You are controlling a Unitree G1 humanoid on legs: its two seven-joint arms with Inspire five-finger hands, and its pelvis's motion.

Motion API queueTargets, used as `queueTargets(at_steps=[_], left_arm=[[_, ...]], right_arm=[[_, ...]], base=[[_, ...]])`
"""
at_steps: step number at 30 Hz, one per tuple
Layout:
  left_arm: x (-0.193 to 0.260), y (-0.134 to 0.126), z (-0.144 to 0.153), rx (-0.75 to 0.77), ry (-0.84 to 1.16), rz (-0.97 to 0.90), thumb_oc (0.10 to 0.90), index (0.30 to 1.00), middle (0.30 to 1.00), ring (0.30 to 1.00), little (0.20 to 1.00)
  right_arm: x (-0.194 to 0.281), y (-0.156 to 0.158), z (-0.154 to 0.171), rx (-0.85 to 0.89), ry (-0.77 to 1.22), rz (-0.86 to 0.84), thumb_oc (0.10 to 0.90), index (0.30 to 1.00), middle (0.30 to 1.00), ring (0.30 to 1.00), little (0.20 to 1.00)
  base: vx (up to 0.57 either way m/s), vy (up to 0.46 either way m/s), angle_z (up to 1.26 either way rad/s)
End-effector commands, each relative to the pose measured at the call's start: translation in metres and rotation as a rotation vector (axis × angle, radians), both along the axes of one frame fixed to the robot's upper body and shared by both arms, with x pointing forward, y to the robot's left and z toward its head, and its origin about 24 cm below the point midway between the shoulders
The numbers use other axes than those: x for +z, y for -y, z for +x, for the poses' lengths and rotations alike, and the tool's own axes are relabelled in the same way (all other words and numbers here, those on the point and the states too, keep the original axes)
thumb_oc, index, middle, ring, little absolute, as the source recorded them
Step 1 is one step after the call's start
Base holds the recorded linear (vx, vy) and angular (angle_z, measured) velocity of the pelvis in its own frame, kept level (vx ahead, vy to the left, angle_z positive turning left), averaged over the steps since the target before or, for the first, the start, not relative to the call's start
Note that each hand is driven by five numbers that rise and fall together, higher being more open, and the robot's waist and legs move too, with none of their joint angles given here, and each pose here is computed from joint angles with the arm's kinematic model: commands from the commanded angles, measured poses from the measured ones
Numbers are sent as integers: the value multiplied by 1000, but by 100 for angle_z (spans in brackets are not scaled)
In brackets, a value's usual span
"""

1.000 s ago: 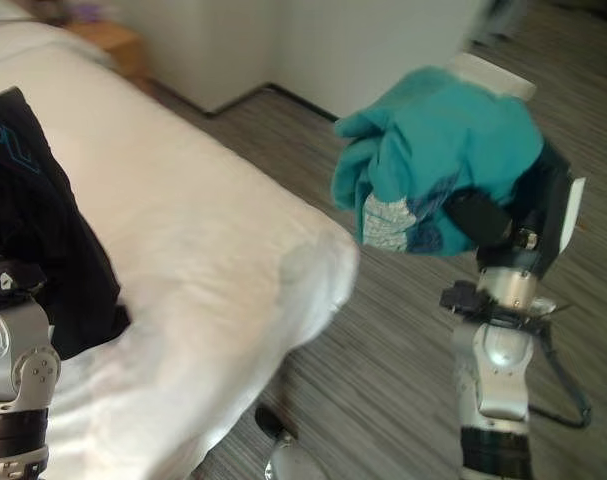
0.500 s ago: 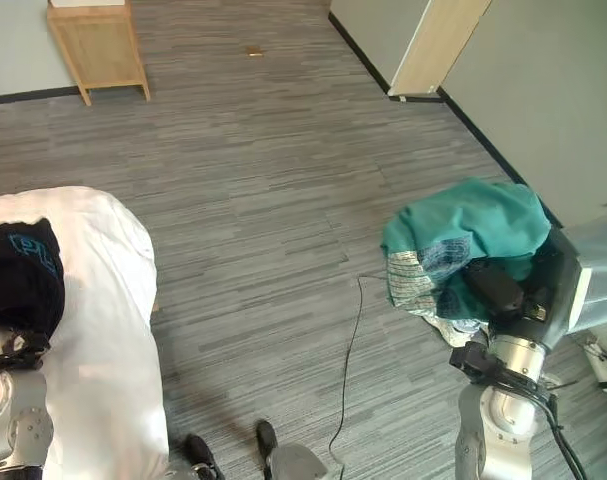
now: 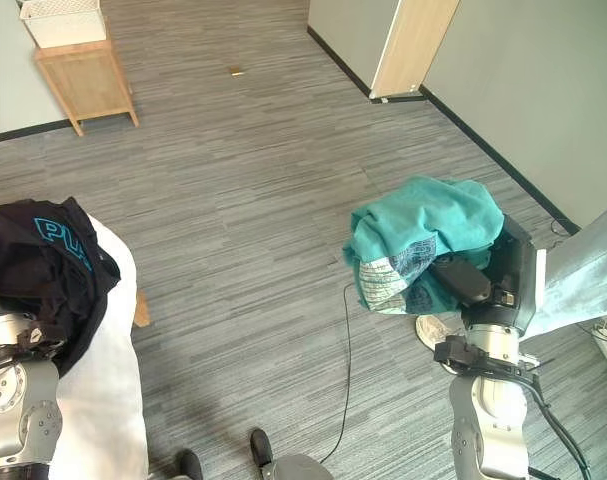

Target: Pick up bed clothes into laundry basket.

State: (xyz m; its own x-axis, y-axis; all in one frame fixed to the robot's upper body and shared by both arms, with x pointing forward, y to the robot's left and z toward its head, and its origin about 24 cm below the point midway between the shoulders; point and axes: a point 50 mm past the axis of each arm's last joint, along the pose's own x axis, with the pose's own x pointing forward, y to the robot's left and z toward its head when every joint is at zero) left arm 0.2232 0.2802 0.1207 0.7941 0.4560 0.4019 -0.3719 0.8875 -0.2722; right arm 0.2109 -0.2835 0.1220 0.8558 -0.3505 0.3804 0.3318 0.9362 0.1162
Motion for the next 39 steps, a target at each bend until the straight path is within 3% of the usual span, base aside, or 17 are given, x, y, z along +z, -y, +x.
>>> queueTargets(at_steps=[1, 2, 8, 13, 22, 27, 31, 34, 39], left_arm=[[50, -6, -9, 36, 192, 224, 400, 300, 300, 300, 300], [65, 12, 34, -122, 148, 363, 400, 300, 300, 300, 300], [50, 12, 33, -115, 127, 256, 400, 300, 300, 300, 300], [52, 2, 32, -53, 93, 310, 400, 300, 300, 300, 300], [54, -14, 23, -14, 93, 305, 400, 300, 300, 300, 300], [65, -14, 28, -14, 134, 313, 400, 300, 300, 300, 300], [51, 2, 38, -108, 170, 130, 400, 300, 300, 300, 300], [48, 8, 36, -126, 166, 119, 400, 300, 300, 300, 300], [61, 8, 38, -103, 184, 217, 400, 300, 300, 300, 300]], right_arm=[[42, -3, 5, 10, 234, -77, 400, 300, 300, 300, 300], [16, -3, 7, 81, 166, 58, 400, 300, 300, 300, 300], [30, -13, 16, 134, 207, 25, 400, 300, 300, 300, 300], [24, -13, 12, 138, 168, 4, 400, 300, 300, 300, 300], [14, -16, 10, 109, 131, 17, 400, 300, 300, 300, 300], [8, -21, 14, 141, 117, 54, 400, 300, 300, 300, 300], [-4, -7, 1, 113, 63, 56, 400, 300, 300, 300, 300], [11, -7, 12, 137, 44, -77, 400, 300, 300, 300, 300], [23, -9, 12, 109, 108, -96, 400, 300, 300, 300, 300]], base=[[-52, 76, -1], [-39, 43, -1], [-13, 47, 3], [-27, -35, -2], [-1, -392, -10], [-65, -472, -11], [-156, -603, 22], [-159, -471, 8], [12, -19, -16]])
